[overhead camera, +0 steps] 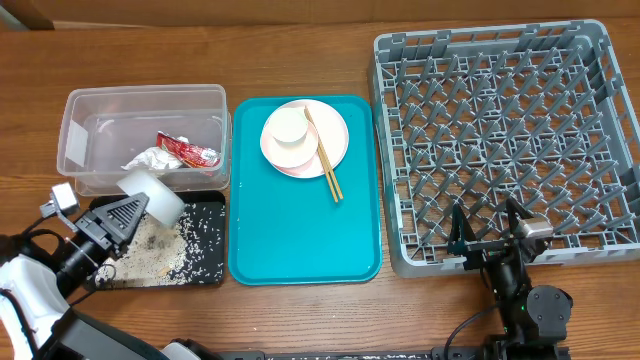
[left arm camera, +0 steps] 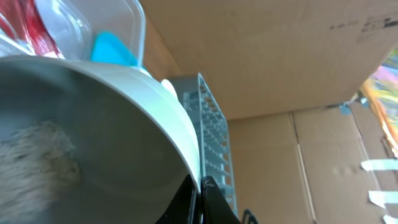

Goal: Sort waste into correct bins and load items into the dishwasher
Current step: 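Tip the bowl with the left gripper, pouring rice onto the black tray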

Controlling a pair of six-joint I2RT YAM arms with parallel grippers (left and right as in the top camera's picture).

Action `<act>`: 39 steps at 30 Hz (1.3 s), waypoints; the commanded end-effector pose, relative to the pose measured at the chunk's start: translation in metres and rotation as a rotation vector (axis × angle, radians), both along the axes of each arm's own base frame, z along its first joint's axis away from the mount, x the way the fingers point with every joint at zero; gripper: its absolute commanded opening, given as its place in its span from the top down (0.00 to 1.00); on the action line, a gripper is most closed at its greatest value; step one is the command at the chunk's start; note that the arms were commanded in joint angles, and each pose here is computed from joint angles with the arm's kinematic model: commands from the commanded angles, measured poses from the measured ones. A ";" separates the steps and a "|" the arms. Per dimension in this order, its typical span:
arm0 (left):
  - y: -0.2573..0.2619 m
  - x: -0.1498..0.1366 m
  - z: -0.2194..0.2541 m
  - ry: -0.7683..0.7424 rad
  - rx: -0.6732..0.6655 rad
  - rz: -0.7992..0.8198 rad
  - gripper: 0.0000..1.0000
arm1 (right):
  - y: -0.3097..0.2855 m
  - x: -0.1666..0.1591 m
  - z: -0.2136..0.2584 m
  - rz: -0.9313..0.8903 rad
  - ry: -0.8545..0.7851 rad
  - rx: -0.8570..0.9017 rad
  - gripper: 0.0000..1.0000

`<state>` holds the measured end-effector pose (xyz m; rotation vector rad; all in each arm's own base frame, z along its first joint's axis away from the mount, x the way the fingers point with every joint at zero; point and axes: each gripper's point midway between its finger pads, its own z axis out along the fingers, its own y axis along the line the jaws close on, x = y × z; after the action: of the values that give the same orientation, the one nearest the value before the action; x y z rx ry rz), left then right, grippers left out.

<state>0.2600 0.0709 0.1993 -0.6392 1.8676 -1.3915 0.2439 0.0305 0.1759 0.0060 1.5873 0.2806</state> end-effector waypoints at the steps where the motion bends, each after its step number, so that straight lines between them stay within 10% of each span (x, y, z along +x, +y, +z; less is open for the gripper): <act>1: -0.009 -0.002 0.008 -0.081 0.065 -0.029 0.96 | -0.001 0.000 -0.002 -0.005 -0.002 0.001 0.00; 39: 0.000 0.004 0.015 -0.127 0.038 0.002 0.96 | -0.001 0.000 -0.002 -0.005 -0.002 0.001 0.00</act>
<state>0.2631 0.0732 0.2121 -0.5549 1.7864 -1.3784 0.2438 0.0306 0.1757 0.0058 1.5880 0.2809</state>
